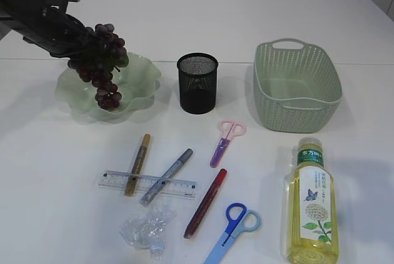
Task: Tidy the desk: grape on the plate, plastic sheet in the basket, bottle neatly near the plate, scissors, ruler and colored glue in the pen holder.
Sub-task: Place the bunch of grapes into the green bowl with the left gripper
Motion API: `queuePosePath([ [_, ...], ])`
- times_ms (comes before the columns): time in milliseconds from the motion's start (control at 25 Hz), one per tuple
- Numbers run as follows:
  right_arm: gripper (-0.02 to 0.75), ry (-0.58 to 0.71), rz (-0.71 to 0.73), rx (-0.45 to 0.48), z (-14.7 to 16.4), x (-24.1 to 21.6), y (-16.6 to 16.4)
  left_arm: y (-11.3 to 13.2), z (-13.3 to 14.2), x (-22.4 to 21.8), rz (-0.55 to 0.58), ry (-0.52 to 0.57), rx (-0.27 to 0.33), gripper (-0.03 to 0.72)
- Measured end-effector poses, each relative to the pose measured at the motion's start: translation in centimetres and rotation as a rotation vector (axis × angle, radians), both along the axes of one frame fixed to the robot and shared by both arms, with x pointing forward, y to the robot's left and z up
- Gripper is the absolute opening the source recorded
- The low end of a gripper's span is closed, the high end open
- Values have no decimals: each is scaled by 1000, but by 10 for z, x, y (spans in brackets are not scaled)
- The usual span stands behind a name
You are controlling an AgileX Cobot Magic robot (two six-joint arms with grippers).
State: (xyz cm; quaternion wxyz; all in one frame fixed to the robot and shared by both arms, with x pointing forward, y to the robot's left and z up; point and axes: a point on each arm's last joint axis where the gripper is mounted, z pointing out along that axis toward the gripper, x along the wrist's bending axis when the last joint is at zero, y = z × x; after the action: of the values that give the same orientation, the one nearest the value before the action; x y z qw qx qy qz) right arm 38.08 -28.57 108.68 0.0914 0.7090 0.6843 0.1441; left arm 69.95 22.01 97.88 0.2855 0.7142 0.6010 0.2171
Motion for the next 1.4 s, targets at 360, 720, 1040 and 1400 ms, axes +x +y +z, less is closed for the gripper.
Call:
queuePosePath([
  [360,489,0,0,-8,0,0,-1,0,0,0,0,-6,-1,178],
  [720,489,0,0,-8,0,0,-1,0,0,0,0,-6,-1,228],
  [1040,489,-1,0,-9,0,0,-1,0,0,0,1,-6,-3,245],
  [1400,489,-1,0,-9,0,0,-1,0,0,0,3,3,-7,312],
])
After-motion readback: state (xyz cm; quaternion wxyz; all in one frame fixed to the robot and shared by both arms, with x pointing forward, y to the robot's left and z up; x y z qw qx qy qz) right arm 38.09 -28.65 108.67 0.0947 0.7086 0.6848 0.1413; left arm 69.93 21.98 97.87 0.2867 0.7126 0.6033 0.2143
